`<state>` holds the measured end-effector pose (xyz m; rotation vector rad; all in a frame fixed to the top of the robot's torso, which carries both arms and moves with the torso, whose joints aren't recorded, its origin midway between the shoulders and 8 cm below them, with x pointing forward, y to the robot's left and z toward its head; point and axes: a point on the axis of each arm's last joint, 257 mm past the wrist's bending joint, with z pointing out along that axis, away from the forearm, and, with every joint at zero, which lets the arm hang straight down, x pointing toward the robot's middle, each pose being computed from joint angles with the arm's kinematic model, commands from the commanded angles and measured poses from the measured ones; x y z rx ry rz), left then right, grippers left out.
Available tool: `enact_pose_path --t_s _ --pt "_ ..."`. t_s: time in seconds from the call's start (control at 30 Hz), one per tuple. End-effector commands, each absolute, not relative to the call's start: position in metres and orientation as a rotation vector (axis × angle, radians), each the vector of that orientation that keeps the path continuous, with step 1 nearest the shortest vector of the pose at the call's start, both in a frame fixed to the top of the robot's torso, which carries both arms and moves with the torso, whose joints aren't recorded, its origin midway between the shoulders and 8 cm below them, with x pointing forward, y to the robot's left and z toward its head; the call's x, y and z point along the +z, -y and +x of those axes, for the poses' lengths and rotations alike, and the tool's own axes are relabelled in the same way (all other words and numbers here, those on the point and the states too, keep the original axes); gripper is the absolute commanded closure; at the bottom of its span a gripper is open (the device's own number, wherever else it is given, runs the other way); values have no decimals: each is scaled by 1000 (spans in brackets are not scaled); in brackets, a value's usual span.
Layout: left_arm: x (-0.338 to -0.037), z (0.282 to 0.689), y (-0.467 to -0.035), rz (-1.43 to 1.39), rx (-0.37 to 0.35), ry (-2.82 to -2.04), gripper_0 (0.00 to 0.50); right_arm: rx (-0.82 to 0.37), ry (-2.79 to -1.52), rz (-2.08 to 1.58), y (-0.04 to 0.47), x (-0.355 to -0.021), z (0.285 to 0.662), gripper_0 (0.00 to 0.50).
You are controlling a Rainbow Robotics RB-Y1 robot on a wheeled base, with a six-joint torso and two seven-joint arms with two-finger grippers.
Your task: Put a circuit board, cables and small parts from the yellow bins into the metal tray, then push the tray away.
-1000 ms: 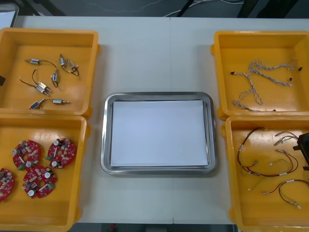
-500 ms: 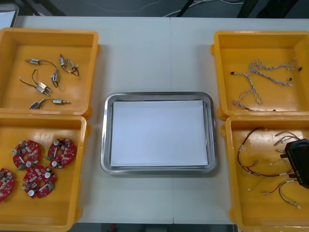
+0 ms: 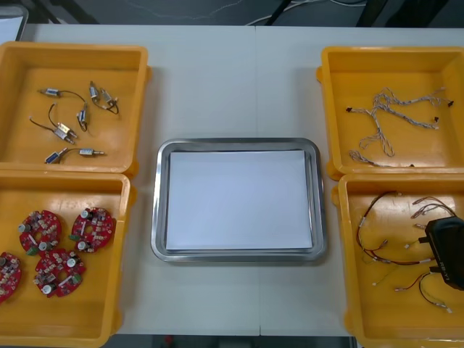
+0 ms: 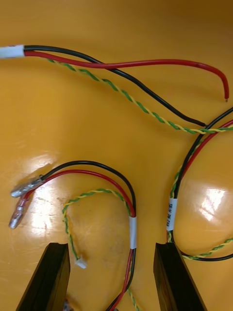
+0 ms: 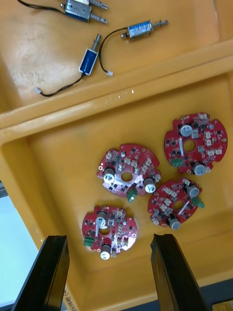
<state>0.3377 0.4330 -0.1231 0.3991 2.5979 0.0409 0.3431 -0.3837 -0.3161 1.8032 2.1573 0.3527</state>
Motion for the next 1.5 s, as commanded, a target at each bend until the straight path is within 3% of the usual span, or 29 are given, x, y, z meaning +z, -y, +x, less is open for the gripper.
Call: enact_pose_path --t_s 0.03,0.37,0.53,0.9,1.13,1.2,1.23,1.27,1.3,1.4,1.5 --pt "-114 318 -445 197 57 -2608 0 342 -2165 1832 379 -332 333 0" --pt "-125 292 -443 161 58 -2617 0 355 -2157 1827 378 -339 337 0" --pt "-142 274 -440 145 45 -2662 0 375 -2149 1814 373 -340 343 0" --pt "-152 280 -433 124 7 -2636 0 370 -2147 1800 373 -349 346 0" --pt "-160 296 -436 145 77 -2616 0 366 -2150 1795 372 -350 346 0" --pt "-161 300 -436 157 95 -2610 0 364 -2150 1795 373 -350 346 106" --pt "-162 302 -436 164 104 -2609 0 366 -2148 1793 372 -350 347 186" --pt "-162 304 -435 169 112 -2607 0 368 -2149 1793 372 -350 347 186" --pt "-161 306 -436 172 115 -2603 0 367 -2149 1794 372 -350 346 378" --pt "-165 311 -434 186 100 -2603 0 370 -2149 1788 372 -349 348 487" --pt "-167 319 -436 233 81 -2592 0 377 -2147 1786 372 -349 349 500"
